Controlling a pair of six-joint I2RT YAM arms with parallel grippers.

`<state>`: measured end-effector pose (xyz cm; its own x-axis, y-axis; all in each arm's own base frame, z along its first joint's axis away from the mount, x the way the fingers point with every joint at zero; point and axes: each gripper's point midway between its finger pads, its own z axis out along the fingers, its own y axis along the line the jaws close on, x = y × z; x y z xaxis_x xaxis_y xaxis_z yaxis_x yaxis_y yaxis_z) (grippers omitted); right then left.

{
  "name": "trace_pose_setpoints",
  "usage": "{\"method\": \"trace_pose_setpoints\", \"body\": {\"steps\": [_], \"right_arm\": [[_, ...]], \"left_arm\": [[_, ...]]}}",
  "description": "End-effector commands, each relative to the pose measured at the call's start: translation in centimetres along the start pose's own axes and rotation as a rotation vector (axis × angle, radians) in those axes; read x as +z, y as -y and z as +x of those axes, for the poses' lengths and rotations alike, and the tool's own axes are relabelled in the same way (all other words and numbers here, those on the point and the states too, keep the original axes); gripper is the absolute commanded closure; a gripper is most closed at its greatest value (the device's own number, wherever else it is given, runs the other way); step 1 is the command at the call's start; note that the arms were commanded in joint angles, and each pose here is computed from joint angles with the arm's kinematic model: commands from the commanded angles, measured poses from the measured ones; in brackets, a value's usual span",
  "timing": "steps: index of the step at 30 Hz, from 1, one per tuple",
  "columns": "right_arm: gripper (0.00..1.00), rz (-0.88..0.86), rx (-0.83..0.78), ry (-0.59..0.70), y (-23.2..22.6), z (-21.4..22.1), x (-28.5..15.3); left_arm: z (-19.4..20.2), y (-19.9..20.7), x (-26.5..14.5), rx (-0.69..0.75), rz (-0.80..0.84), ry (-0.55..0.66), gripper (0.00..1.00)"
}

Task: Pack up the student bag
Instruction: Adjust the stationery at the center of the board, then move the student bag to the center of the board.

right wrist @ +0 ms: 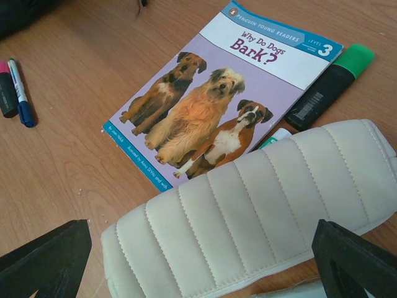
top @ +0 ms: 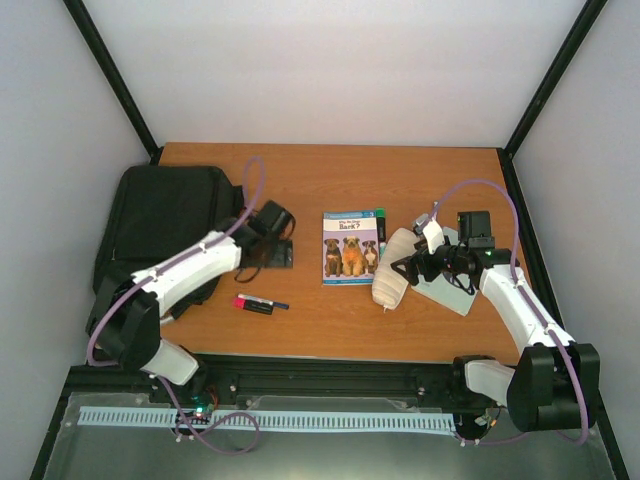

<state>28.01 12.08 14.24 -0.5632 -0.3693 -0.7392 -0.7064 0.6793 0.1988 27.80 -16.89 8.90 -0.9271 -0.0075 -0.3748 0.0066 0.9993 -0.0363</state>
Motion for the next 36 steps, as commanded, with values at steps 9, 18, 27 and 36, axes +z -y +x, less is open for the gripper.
{"method": "trace_pose_setpoints", "body": {"steps": [9,18,27,36], "right_arm": [[0.0,-0.034,-0.04,0.036,-0.9,-1.5,-0.6],[0.0,-0.043,-0.047,0.034,-1.1,-1.5,-0.5],[0.0,-0.064,-0.05,0.024,-1.6,-1.4,-0.2],[0.0,-0.061,-0.059,0.017,-1.6,-1.7,-0.1]], "left_arm": [[-9.6,-10.5,-2.4,-0.044,-0.511,0.1,0.13],[-9.3,-12.8,2.0,-0.042,-0.632,-0.006,0.26],[-9.1,-14.4,6.1,-0.06,-0.678,-0.065,0.41],[-12.0,-13.0,7.7,-0.026,-0.639,-0.055,0.99]]}}
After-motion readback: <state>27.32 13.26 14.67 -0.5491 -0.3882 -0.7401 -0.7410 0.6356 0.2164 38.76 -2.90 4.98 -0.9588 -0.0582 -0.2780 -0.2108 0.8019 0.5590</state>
